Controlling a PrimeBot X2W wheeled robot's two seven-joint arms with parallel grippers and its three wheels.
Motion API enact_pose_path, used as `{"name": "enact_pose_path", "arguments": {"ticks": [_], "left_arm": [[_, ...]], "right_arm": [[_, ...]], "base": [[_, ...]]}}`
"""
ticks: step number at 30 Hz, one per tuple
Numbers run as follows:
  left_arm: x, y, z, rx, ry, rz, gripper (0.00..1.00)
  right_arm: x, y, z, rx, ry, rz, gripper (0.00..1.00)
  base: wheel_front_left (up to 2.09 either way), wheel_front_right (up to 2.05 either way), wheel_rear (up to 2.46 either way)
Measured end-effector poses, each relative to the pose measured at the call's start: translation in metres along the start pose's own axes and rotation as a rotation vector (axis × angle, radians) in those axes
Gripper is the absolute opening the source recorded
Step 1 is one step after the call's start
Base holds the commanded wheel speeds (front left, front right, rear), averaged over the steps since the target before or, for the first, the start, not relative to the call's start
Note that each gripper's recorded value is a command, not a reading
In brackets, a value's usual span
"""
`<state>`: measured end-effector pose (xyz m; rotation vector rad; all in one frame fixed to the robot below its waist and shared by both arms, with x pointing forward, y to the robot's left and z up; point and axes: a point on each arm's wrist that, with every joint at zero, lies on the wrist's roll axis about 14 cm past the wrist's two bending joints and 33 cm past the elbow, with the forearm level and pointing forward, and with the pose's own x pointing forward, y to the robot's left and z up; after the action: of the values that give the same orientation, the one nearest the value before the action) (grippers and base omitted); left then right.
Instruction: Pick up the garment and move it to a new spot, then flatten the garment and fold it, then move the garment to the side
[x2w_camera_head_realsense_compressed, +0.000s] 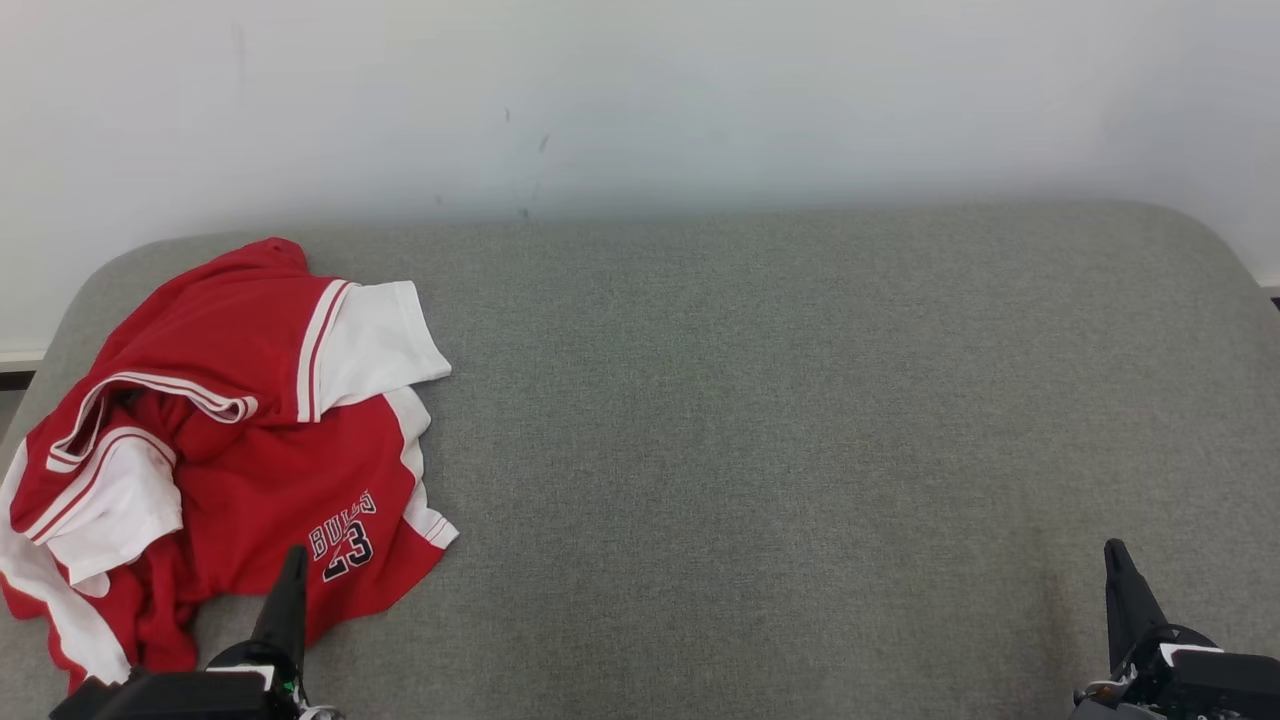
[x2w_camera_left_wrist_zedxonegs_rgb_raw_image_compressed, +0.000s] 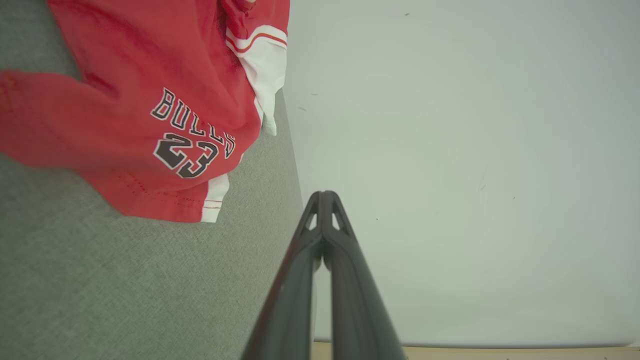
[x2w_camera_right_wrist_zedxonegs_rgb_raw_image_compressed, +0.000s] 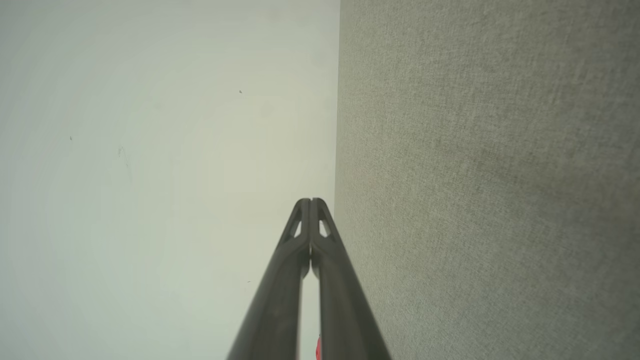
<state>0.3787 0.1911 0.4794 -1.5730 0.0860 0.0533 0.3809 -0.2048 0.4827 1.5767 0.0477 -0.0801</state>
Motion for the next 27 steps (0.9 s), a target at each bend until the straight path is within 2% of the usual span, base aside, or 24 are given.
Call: {"name": "enact_pose_path", "arguments": {"ticks": [1,2,3,4,12,23,27], "left_arm": [[0.000,0.000,0.000,0.000,0.000,0.000,0.00],[-0.001,0.003,0.000,-0.002,0.000,0.009,1.00],[-0.003,0.009,-0.001,-0.006,0.001,0.028,0.00],[-0.006,0.016,-0.002,-0.009,0.001,0.049,1.00],[-0.011,0.025,-0.003,-0.012,-0.008,0.072,1.00],[-0.008,0.013,-0.007,0.002,-0.018,0.036,1.00],[-0.007,0.008,-0.008,0.037,-0.019,0.022,1.00]], "right_arm": [[0.000,0.000,0.000,0.000,0.000,0.000,0.00],[-0.001,-0.003,-0.001,0.002,0.001,-0.009,1.00],[-0.003,-0.008,-0.001,0.005,0.001,-0.025,0.00],[-0.005,-0.015,-0.002,0.010,0.001,-0.045,1.00],[-0.009,-0.022,-0.006,0.013,0.001,-0.067,1.00],[-0.006,-0.009,-0.010,0.004,-0.004,-0.026,1.00],[-0.003,0.000,-0.011,-0.017,-0.008,0.002,1.00]], "base": [[0.00,0.00,0.00],[0.00,0.00,0.00],[0.00,0.00,0.00],[0.00,0.00,0.00],[0.00,0.00,0.00],[0.00,0.00,0.00],[0.00,0.00,0.00]]}}
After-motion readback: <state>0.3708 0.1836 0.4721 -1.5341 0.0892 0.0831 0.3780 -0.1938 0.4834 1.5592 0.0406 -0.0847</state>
